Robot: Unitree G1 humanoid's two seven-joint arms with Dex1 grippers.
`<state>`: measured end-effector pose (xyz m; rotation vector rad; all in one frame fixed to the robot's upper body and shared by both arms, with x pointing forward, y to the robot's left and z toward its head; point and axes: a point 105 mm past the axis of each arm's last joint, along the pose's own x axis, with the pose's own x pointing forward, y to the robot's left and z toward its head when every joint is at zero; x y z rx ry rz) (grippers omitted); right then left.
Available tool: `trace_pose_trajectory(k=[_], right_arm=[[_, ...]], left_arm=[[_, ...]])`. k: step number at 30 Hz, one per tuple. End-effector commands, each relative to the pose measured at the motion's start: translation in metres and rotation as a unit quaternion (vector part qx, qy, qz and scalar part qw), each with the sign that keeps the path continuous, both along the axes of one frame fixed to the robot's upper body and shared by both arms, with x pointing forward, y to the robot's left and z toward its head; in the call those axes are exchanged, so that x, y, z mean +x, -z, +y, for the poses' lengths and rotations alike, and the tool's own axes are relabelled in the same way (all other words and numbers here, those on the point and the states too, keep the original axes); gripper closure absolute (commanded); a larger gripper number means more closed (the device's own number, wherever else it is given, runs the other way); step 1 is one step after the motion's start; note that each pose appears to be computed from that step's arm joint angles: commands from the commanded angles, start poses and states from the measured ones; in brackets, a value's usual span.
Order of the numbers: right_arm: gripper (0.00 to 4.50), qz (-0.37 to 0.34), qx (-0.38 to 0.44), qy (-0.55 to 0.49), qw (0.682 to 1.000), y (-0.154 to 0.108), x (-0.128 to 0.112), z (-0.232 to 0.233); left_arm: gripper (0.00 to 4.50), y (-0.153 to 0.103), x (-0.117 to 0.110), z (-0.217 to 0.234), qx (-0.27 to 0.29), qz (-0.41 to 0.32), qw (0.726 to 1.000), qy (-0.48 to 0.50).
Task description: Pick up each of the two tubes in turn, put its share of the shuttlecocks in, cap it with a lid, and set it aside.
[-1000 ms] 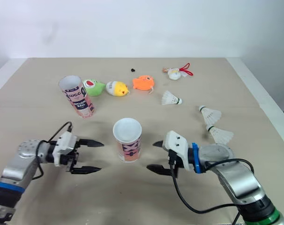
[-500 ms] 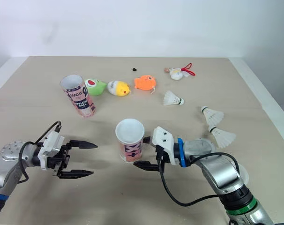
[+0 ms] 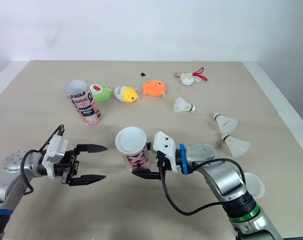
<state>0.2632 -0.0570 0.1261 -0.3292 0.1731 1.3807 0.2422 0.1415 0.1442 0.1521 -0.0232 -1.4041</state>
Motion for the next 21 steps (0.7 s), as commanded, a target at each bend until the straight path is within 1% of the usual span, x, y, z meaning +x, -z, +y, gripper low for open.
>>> trace_pose_trajectory(k=[1, 2, 4, 6, 9, 13, 15, 16, 19, 21], right_arm=[[0.83, -0.009, 0.014, -0.011, 1.0, -0.008, -0.001, 0.004], [1.26, -0.009, 0.014, -0.011, 1.0, -0.008, -0.001, 0.004], [1.91, -0.006, 0.017, -0.014, 1.0, -0.008, -0.001, 0.004], [2.3, -0.006, 0.019, -0.012, 1.0, -0.009, -0.001, 0.004], [2.58, -0.005, 0.015, -0.001, 1.0, -0.011, 0.001, -0.002], [2.58, -0.015, 0.03, 0.042, 0.999, -0.028, 0.012, -0.02], [2.58, -0.024, 0.054, 0.07, 0.996, -0.046, 0.017, -0.033], [2.58, -0.032, 0.075, 0.097, 0.992, -0.059, 0.023, -0.043], [2.58, -0.06, 0.128, 0.183, 0.973, -0.09, 0.036, -0.076], [2.58, -0.085, 0.15, 0.255, 0.951, -0.107, 0.045, -0.104]], left_arm=[[0.0, -0.017, -0.001, -0.003, -0.019, -0.022, 1.0, 0.0], [0.0, -0.018, 0.0, -0.003, -0.02, -0.022, 1.0, 0.0], [0.0, -0.02, 0.0, -0.004, -0.023, -0.022, 0.999, -0.001], [0.0, -0.022, 0.001, -0.005, -0.026, -0.023, 0.999, -0.001], [0.0, -0.03, 0.004, -0.011, -0.041, -0.031, 0.999, 0.002], [0.0, -0.042, 0.009, -0.027, -0.067, -0.047, 0.997, 0.013], [0.0, -0.045, 0.013, -0.036, -0.072, -0.059, 0.995, 0.017], [0.0, -0.047, 0.016, -0.042, -0.075, -0.064, 0.995, 0.02], [0.0, -0.05, 0.025, -0.056, -0.077, -0.077, 0.994, 0.022], [0.0, -0.051, 0.029, -0.065, -0.077, -0.081, 0.993, 0.028]])
